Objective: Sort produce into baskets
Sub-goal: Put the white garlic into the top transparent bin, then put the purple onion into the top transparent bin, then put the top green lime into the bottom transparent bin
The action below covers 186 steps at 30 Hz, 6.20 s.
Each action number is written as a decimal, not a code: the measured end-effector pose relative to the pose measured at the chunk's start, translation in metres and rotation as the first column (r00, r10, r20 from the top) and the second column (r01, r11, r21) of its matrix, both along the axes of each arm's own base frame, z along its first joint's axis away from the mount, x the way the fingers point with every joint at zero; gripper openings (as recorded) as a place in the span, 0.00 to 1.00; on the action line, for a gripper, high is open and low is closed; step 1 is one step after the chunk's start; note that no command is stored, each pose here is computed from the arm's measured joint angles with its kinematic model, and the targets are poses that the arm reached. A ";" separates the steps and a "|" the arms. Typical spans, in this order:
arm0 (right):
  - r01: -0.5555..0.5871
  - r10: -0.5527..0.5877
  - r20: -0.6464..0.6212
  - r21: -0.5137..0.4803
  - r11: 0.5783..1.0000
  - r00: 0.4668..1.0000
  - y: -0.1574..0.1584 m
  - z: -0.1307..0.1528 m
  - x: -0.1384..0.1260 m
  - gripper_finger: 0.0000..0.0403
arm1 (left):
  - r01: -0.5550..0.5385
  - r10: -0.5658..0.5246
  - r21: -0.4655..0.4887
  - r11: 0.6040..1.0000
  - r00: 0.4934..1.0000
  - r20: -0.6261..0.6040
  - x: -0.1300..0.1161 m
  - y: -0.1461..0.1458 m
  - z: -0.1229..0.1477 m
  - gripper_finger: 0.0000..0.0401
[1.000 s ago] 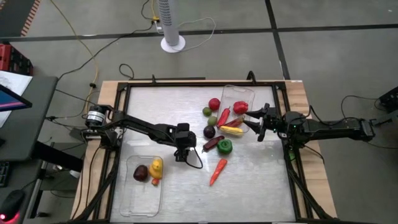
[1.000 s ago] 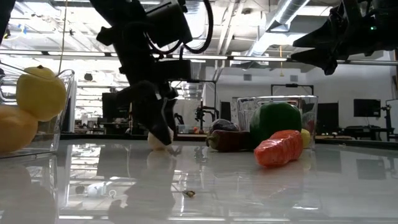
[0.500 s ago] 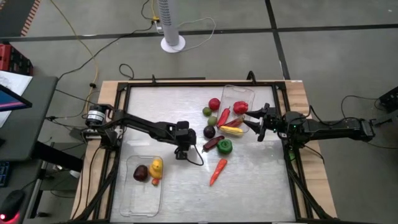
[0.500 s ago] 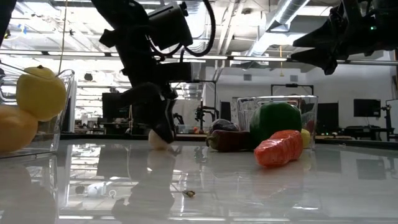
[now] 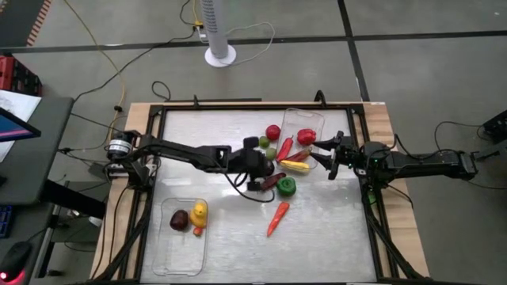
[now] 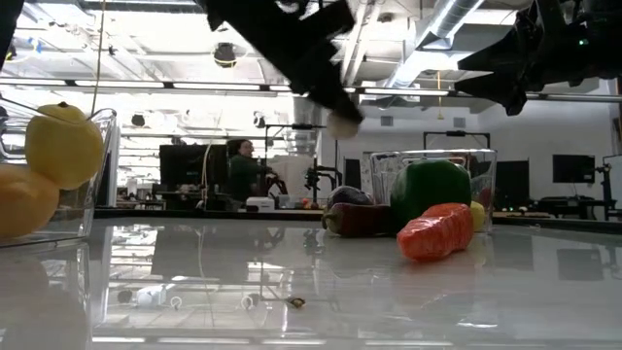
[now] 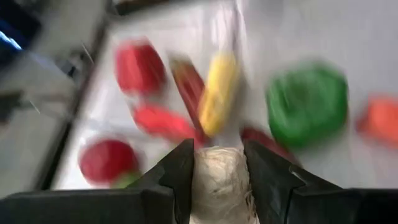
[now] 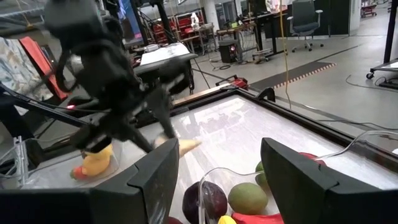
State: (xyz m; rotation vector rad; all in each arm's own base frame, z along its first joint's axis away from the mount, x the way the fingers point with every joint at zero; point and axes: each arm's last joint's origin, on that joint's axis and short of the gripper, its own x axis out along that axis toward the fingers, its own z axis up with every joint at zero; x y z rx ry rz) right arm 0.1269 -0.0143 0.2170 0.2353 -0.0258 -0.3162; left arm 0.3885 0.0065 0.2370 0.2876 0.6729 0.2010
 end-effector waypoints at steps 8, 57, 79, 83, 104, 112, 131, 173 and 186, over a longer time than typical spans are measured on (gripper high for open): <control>0.000 0.000 0.000 0.000 1.000 1.000 0.000 0.000 0.000 0.63 | -0.008 -0.003 0.034 0.999 0.957 0.290 0.019 0.026 0.016 0.27; 0.000 0.000 -0.015 -0.001 1.000 1.000 0.000 -0.002 0.001 0.63 | -0.156 0.146 -0.285 0.946 0.988 -0.057 0.008 0.041 -0.101 0.91; 0.000 0.000 -0.008 -0.001 1.000 1.000 0.000 -0.001 0.002 0.63 | -0.249 0.273 -0.163 0.955 0.951 0.147 -0.006 0.055 -0.032 0.72; 0.001 -0.002 -0.007 -0.001 1.000 1.000 0.000 -0.001 0.001 0.63 | -0.183 0.230 -0.181 0.966 0.929 0.288 0.003 0.057 -0.023 0.73; 0.001 -0.001 -0.003 -0.003 1.000 1.000 0.000 0.000 0.002 0.63 | -0.053 0.126 -0.238 0.970 0.944 0.306 0.030 0.057 -0.016 0.90; 0.000 0.000 -0.029 -0.005 1.000 1.000 0.000 -0.003 0.001 0.63 | -0.122 0.143 -0.160 0.979 0.982 0.123 0.024 0.062 -0.023 0.90; 0.000 0.000 -0.026 -0.002 1.000 1.000 0.000 -0.003 0.001 0.63 | -0.113 0.184 -0.297 0.948 0.957 0.223 0.009 0.105 -0.042 0.85; -0.006 0.006 -0.003 0.000 1.000 1.000 0.001 0.000 0.002 0.63 | -0.366 0.386 -0.293 0.883 0.922 0.012 0.000 0.130 -0.089 0.85; -0.008 0.008 -0.007 -0.003 1.000 1.000 0.001 -0.001 0.002 0.63 | -0.372 0.379 -0.258 0.891 0.925 -0.028 0.003 0.130 -0.108 0.75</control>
